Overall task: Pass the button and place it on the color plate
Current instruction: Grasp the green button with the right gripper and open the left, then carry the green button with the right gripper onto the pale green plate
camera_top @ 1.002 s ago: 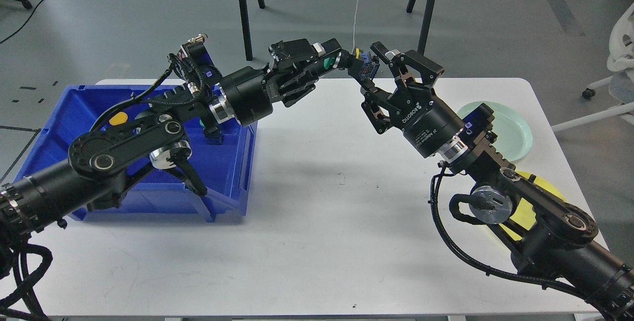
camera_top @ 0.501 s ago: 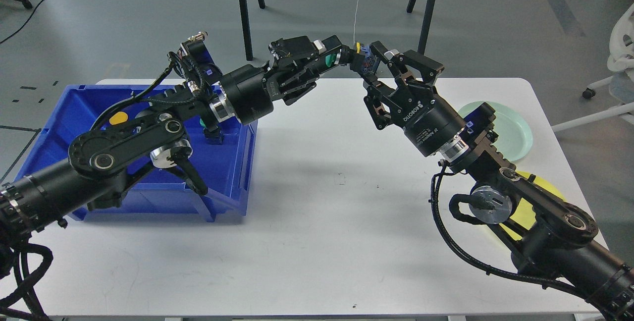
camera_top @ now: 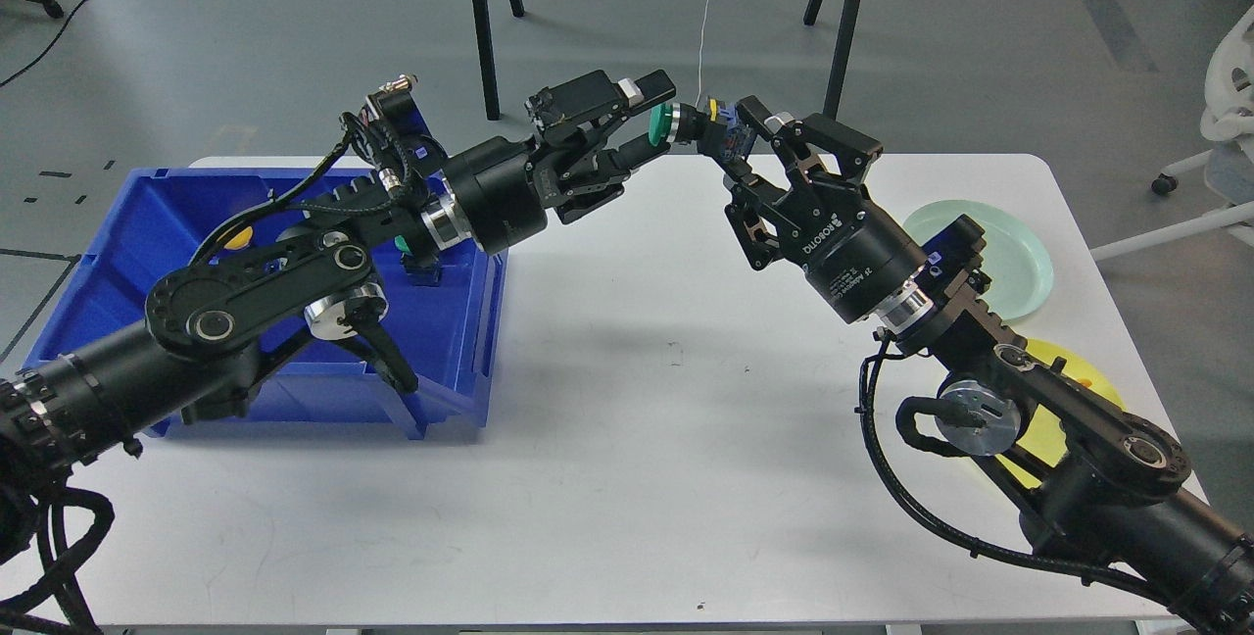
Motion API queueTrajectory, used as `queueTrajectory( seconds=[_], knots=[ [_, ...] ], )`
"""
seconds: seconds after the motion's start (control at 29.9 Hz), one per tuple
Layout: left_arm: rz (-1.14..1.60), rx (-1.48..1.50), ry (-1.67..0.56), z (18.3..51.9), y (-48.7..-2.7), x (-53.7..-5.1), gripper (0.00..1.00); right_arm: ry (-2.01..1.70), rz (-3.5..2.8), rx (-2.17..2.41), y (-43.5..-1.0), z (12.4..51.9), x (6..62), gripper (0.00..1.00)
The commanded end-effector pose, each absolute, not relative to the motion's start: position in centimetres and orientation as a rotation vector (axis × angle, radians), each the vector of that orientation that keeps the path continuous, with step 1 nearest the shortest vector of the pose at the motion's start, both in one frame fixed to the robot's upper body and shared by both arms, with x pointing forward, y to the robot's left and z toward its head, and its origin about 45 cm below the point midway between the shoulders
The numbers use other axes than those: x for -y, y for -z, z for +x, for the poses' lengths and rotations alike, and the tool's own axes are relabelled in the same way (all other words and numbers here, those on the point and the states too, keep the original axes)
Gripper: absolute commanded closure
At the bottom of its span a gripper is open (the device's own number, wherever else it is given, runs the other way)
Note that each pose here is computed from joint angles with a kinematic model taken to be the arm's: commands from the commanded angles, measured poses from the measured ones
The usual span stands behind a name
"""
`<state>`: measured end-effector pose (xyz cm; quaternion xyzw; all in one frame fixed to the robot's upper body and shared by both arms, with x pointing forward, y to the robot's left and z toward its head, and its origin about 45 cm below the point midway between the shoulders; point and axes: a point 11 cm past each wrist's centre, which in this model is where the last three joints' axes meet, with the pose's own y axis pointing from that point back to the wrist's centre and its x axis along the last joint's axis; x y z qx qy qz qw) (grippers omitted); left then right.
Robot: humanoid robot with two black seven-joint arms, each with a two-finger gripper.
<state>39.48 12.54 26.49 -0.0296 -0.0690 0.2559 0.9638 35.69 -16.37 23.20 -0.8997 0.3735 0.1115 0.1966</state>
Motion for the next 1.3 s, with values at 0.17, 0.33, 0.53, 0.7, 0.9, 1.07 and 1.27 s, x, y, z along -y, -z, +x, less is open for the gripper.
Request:
queueTrajectory(
  seconds=[0.17, 0.33, 0.53, 0.7, 0.9, 1.07, 1.27],
  knots=[
    [-0.062, 0.136, -0.521, 39.5, -26.4, -12.6, 0.21, -0.327, -2.501, -1.086, -22.6, 35.4, 17.6, 0.87],
    [-0.061, 0.134, -0.521, 39.5, -26.4, -12.6, 0.21, -0.281, -2.343, -1.227, -23.3, 36.0, 22.3, 0.87],
    [-0.061, 0.129, -0.525, 39.4, -26.2, -12.7, 0.21, -0.285, -2.135, -1.435, -22.3, 35.5, 28.5, 0.87],
    [-0.059, 0.129, -0.529, 39.5, -26.1, -12.8, 0.21, -0.486, -1.871, -1.593, -18.8, 35.1, 33.0, 0.88],
    [-0.060, 0.128, -0.530, 39.5, -26.1, -12.8, 0.21, -0.577, -1.683, -1.898, -14.6, 36.3, 37.9, 0.88],
    [-0.060, 0.128, -0.528, 39.5, -26.2, -12.7, 0.21, -0.580, -1.652, -2.125, -13.4, 38.1, 39.4, 0.88],
    [-0.060, 0.128, -0.530, 39.5, -26.1, -12.8, 0.21, -0.532, -1.672, -2.376, -12.3, 39.5, 39.8, 0.88]
  ],
)
